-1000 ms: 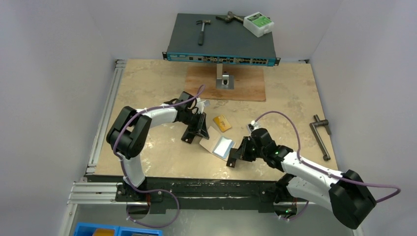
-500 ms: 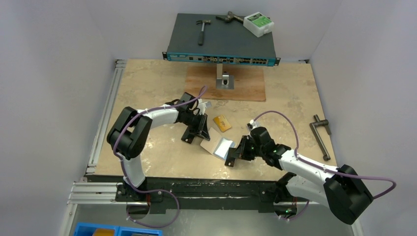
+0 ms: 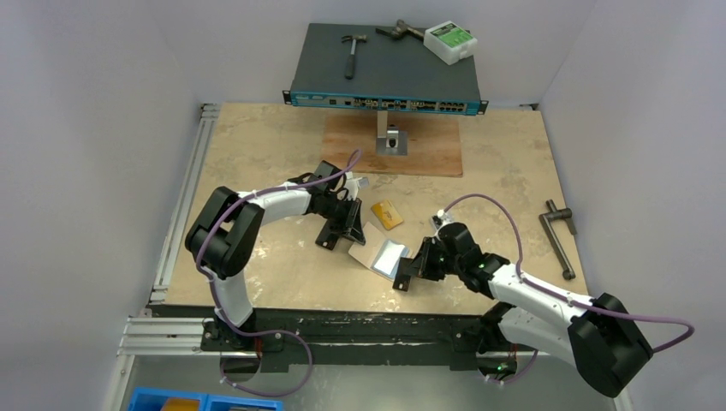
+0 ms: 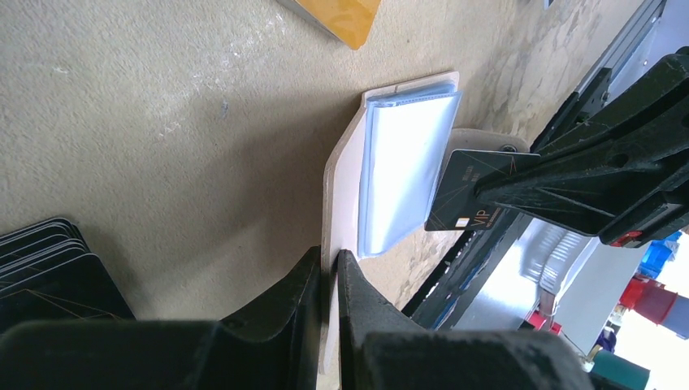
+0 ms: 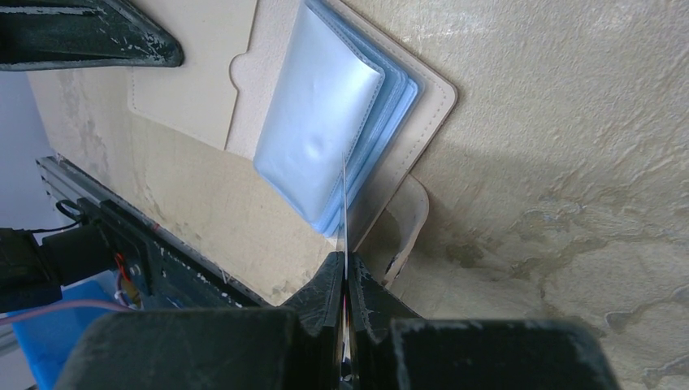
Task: Put the credit cards into the card holder
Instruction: Open the card holder at the center of the board.
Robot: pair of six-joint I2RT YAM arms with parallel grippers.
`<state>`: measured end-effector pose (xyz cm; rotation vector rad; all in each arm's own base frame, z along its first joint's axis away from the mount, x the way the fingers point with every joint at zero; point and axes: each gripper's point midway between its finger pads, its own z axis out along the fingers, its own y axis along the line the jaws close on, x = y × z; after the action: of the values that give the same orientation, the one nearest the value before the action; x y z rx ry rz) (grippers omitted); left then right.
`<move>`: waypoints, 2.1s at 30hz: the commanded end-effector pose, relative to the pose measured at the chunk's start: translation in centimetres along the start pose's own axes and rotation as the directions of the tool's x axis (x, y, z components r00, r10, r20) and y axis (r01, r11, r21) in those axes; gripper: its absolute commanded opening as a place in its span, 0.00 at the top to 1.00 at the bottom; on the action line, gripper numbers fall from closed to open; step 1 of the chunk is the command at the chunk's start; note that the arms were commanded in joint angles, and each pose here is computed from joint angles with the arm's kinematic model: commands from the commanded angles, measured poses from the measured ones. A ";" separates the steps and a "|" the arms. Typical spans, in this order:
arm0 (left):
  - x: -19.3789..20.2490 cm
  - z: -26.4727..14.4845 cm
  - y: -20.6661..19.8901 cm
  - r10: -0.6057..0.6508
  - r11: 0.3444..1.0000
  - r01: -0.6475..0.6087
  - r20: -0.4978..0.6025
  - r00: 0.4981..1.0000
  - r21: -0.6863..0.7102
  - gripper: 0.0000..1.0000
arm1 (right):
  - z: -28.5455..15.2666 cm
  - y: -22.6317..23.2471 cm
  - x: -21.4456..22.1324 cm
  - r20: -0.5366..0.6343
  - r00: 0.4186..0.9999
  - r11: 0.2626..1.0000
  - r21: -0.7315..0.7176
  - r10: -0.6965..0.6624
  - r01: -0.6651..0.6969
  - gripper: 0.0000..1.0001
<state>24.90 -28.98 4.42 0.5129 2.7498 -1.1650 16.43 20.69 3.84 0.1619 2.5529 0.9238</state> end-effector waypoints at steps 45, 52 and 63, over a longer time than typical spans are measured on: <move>-0.2 -0.5 -2.7 0.085 0.994 -0.085 0.004 0.996 0.063 0.77 | 1.7 4.3 -4.0 0.036 0.993 0.990 -0.088 -0.111 0.114 1.00; -0.6 -1.0 -2.6 0.011 0.991 -0.010 -0.007 1.000 0.132 0.76 | 2.5 5.9 -5.5 0.048 0.990 0.984 -0.117 -0.132 0.137 1.00; -1.5 -1.4 -2.1 -0.011 0.989 0.010 0.004 1.000 0.148 0.75 | 3.9 7.1 -5.9 0.027 0.989 0.976 -0.161 -0.145 0.148 1.00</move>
<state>24.52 -29.33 6.17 0.5142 2.7165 -1.3237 21.87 25.52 5.66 -0.0019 2.5073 0.9914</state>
